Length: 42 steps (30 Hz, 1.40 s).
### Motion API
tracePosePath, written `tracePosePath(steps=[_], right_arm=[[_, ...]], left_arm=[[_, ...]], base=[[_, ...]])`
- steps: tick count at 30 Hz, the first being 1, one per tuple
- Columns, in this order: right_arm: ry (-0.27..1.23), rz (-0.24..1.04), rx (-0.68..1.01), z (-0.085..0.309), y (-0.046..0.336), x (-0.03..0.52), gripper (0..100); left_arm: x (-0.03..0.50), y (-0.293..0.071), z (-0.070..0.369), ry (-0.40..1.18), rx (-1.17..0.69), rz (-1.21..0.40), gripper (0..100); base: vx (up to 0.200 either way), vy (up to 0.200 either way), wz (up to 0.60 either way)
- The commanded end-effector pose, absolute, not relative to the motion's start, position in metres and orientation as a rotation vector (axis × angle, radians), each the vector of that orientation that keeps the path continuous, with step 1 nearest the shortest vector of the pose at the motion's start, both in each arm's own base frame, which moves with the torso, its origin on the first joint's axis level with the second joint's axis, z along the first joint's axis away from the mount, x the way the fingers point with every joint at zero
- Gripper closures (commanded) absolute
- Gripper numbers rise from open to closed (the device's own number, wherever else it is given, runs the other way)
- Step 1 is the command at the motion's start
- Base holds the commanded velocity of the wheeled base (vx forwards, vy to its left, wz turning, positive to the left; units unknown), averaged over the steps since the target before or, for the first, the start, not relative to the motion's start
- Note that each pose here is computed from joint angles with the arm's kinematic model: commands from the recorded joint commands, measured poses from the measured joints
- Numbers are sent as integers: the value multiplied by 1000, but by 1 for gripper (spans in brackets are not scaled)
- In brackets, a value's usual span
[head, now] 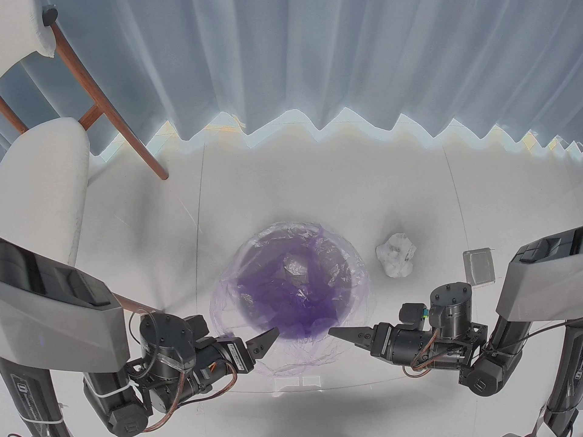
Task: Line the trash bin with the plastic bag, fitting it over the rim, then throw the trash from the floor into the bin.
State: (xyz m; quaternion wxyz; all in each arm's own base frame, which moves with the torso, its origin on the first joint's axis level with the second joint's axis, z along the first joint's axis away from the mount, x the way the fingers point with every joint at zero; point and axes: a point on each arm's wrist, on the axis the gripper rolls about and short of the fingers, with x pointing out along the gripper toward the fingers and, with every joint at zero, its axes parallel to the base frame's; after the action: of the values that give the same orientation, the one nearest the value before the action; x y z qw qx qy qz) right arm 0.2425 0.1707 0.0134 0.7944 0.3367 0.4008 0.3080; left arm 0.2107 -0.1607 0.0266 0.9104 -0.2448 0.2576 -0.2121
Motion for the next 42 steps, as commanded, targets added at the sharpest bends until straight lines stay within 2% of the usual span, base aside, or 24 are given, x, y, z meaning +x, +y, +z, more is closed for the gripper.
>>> tracePosePath(steps=[1,6,11,14,22,25,31,42], right_arm=[[831,692,731,29,170,238,0],[831,728,747,51,173,224,0],[864,728,742,56,173,221,0],[902,718,734,49,174,222,0],[919,704,727,41,175,224,0],[924,698,727,39,175,226,0],[920,691,729,38,175,229,0],[923,685,727,31,175,231,0]], left_arm=[[206,-158,57,431,-549,-480,0],[202,-153,83,342,-590,-516,0],[196,-150,95,305,-605,-537,0],[195,-146,79,373,-566,-503,0],[202,-149,-6,676,-405,-367,0],[202,-149,-26,724,-373,-332,0],[201,-149,-23,718,-377,-337,0],[180,-148,14,611,-383,-358,0]], base=[[0,0,0],[0,0,0],[0,0,0],[0,0,0],[0,0,0],[0,0,0],[0,0,0],[0,0,0]])
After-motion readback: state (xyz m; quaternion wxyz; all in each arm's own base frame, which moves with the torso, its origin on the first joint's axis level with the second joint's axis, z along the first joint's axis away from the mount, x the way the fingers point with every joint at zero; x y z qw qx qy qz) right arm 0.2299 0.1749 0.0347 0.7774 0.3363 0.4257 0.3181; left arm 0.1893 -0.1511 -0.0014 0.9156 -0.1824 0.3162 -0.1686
